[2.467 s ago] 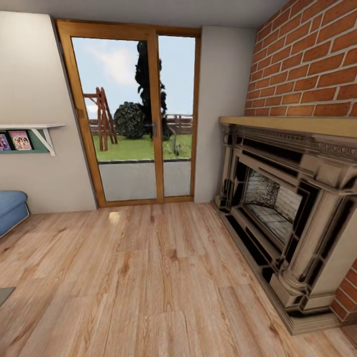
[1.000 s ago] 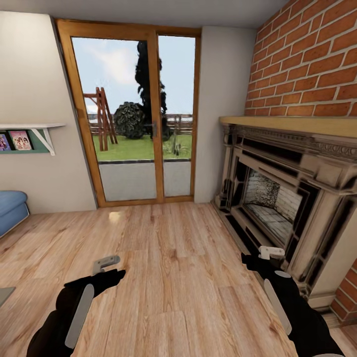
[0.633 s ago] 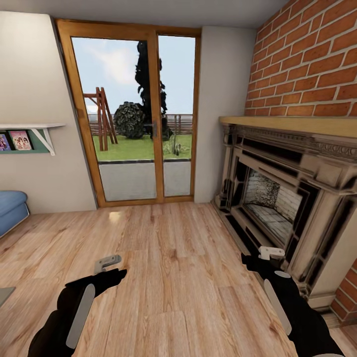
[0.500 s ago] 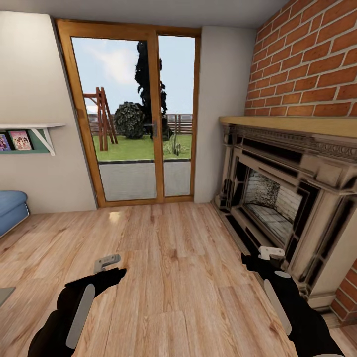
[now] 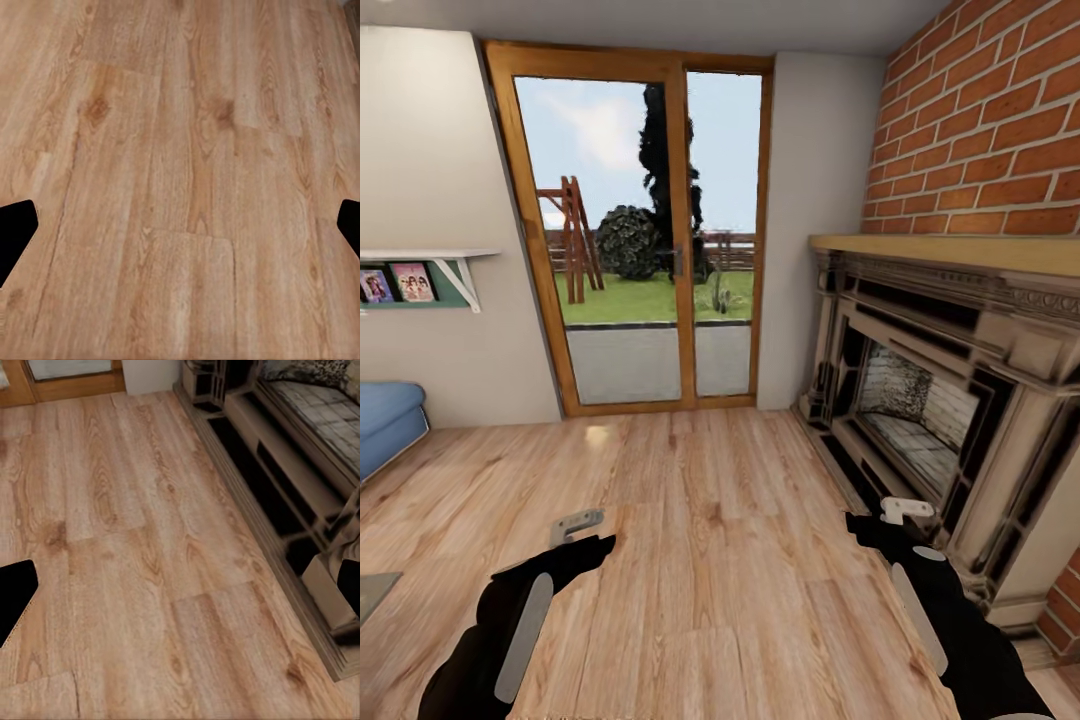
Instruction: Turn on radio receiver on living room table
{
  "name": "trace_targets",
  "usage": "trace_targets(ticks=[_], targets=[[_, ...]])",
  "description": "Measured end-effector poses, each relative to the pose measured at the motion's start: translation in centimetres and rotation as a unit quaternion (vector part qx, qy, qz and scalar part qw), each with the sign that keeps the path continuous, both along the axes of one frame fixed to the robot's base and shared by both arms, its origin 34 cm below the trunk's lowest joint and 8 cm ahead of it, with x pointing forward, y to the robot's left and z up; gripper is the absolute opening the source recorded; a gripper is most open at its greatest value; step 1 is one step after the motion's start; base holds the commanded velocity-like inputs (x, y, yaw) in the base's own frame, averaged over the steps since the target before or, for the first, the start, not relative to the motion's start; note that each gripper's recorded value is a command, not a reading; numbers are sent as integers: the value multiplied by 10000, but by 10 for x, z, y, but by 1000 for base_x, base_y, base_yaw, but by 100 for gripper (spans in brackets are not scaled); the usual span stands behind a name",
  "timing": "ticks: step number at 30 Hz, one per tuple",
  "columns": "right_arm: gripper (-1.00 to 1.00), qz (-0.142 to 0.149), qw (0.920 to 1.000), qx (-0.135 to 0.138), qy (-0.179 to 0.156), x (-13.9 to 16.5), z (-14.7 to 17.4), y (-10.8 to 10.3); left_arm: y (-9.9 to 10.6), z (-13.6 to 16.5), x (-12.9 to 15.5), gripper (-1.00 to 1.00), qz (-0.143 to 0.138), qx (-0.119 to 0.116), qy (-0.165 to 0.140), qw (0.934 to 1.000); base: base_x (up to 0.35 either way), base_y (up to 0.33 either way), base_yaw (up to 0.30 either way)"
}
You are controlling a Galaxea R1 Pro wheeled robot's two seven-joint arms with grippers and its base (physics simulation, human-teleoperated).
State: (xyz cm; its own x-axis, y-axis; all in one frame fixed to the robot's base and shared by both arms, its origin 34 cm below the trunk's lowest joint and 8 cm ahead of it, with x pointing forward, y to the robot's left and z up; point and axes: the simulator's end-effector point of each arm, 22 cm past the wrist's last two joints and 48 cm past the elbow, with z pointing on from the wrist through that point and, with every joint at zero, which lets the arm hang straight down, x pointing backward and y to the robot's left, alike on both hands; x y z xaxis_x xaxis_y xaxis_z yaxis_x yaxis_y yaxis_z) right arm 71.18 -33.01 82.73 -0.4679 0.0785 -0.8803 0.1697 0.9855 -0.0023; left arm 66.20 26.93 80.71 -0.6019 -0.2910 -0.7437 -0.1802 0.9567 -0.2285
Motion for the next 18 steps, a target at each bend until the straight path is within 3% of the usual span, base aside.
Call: trace_targets(ticks=[18], targets=[[100,-15,10000,-8,-4,0,0,-1,0,0,0,100,-9,7,-1,10000,0,0,290]])
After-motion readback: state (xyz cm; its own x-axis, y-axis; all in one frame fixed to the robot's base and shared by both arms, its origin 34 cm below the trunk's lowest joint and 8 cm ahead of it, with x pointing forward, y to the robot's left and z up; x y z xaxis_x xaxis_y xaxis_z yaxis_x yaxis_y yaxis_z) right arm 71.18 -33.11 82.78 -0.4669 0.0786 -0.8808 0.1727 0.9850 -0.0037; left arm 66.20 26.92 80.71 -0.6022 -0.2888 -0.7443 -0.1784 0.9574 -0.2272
